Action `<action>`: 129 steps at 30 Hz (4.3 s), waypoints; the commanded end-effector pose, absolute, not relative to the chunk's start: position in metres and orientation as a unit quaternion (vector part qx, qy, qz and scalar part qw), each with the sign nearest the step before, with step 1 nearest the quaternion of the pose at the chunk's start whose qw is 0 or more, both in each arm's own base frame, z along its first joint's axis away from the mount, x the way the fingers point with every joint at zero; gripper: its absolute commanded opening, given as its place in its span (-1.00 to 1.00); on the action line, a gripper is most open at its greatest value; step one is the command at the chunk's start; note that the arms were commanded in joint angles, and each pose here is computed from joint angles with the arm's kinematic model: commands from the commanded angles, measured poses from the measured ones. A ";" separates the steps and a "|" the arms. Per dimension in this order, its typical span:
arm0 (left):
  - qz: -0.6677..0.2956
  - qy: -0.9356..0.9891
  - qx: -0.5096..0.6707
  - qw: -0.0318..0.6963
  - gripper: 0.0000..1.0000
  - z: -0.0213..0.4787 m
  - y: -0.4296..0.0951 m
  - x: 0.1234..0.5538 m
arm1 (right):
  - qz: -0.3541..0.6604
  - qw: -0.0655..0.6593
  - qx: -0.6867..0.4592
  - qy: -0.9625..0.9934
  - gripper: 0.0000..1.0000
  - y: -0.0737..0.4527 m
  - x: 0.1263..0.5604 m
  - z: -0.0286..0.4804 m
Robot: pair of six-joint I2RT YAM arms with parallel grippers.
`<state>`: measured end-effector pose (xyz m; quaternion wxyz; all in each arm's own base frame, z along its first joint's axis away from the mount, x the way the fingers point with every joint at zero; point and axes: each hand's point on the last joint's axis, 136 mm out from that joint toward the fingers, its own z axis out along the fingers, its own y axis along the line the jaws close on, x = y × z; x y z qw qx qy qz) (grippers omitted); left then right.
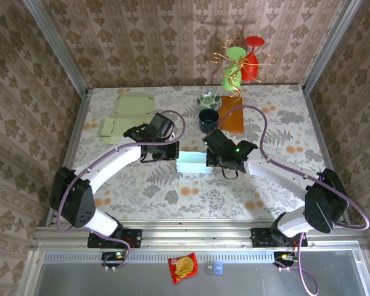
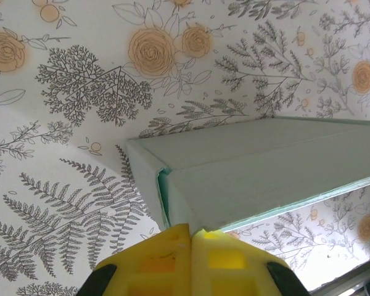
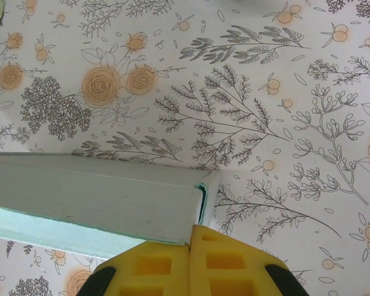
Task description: Fold the paper box
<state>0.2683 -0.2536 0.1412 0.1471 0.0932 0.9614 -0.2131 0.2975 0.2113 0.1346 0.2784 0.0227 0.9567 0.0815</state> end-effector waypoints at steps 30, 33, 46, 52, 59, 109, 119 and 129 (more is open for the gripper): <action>-0.156 0.952 0.146 0.219 -1.00 0.116 -0.237 0.256 | 0.145 0.242 0.044 0.958 -0.05 0.217 0.264 0.143; -0.154 0.952 0.145 0.222 -1.00 0.117 -0.237 0.256 | 0.202 0.207 0.110 0.951 0.21 0.214 0.257 0.151; -0.157 0.951 0.143 0.223 -1.00 0.117 -0.244 0.253 | 0.466 0.137 0.417 0.768 0.53 0.199 0.278 0.169; -0.155 0.952 0.141 0.223 -1.00 0.117 -0.245 0.254 | 0.495 0.116 0.462 0.727 0.53 0.204 0.288 0.163; -0.154 0.953 0.140 0.222 -1.00 0.117 -0.245 0.254 | 0.501 0.088 0.472 0.721 0.45 0.218 0.294 0.150; -0.309 0.941 -0.017 0.135 -0.01 0.161 -0.251 0.262 | 0.404 0.045 0.500 0.765 -0.18 0.207 0.269 0.076; -0.317 0.940 -0.043 0.120 -0.08 0.136 -0.249 0.273 | 0.394 0.040 0.502 0.769 -0.18 0.205 0.266 0.071; -0.303 0.947 -0.048 0.101 -0.28 0.108 -0.240 0.260 | 0.382 0.036 0.503 0.775 -0.18 0.202 0.262 0.067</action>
